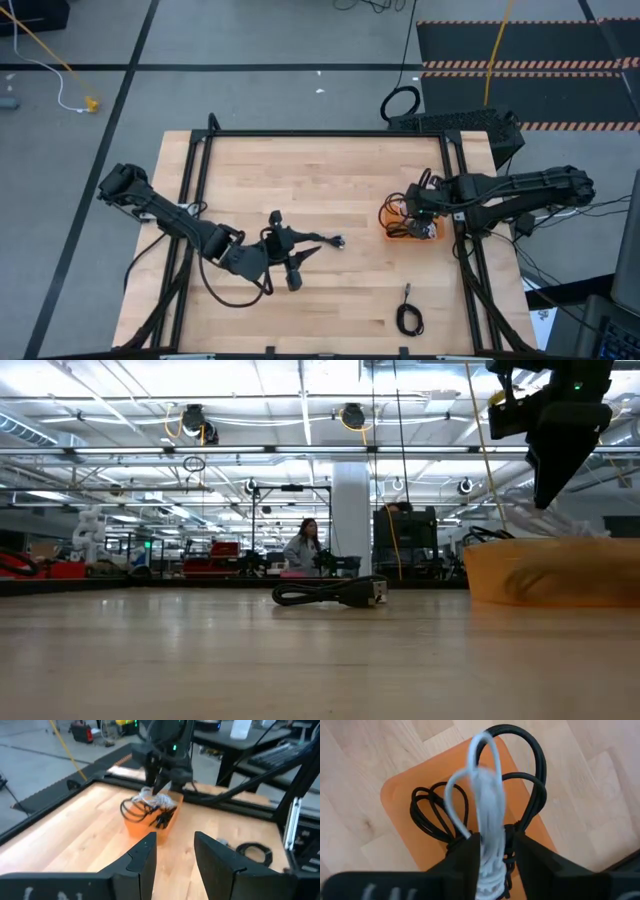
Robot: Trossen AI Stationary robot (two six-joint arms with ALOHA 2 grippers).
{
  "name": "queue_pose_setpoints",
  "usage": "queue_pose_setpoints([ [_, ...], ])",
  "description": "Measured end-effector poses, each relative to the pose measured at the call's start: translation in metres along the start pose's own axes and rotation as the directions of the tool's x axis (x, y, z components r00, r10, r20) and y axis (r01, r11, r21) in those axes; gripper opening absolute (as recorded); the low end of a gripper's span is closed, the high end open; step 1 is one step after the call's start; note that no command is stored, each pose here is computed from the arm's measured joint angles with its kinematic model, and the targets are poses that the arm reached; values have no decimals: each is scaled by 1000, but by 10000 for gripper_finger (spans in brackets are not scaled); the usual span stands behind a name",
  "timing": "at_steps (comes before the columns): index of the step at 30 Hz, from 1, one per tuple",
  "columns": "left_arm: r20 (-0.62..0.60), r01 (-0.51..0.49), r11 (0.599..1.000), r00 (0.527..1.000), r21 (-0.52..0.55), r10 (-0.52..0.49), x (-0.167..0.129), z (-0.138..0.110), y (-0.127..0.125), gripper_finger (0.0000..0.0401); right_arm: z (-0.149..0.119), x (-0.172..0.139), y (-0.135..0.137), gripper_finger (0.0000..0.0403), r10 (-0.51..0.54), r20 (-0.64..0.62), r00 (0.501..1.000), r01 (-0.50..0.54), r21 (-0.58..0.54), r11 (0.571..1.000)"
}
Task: Pick and place USB-C Cables
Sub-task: Put the black charger cable into the bin
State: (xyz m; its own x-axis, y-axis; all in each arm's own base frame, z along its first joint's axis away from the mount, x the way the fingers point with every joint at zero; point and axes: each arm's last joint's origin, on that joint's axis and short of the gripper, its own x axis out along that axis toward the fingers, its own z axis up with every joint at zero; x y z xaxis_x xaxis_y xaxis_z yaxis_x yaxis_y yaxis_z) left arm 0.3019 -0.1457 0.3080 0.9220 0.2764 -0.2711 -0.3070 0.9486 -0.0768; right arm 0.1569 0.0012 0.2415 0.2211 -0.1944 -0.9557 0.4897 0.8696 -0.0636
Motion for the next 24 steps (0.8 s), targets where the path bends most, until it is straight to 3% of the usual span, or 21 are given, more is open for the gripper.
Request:
queue_pose_setpoints([
  [5,-50,-47,998,998,-36,45,7,-12,10,134,0,-1,0,161,2,5,1000,-2,11,1000],
  [11,-133,-82,994,988,-69,72,28,-32,35,134,0,-6,-1,177,35,63,997,-38,42,998],
  [18,-315,-102,983,948,-152,50,81,-64,75,134,19,-15,13,174,240,261,935,-261,48,964],
  [24,-454,-35,989,890,-146,-36,110,-91,93,134,23,-19,22,174,313,315,896,-332,5,943],
])
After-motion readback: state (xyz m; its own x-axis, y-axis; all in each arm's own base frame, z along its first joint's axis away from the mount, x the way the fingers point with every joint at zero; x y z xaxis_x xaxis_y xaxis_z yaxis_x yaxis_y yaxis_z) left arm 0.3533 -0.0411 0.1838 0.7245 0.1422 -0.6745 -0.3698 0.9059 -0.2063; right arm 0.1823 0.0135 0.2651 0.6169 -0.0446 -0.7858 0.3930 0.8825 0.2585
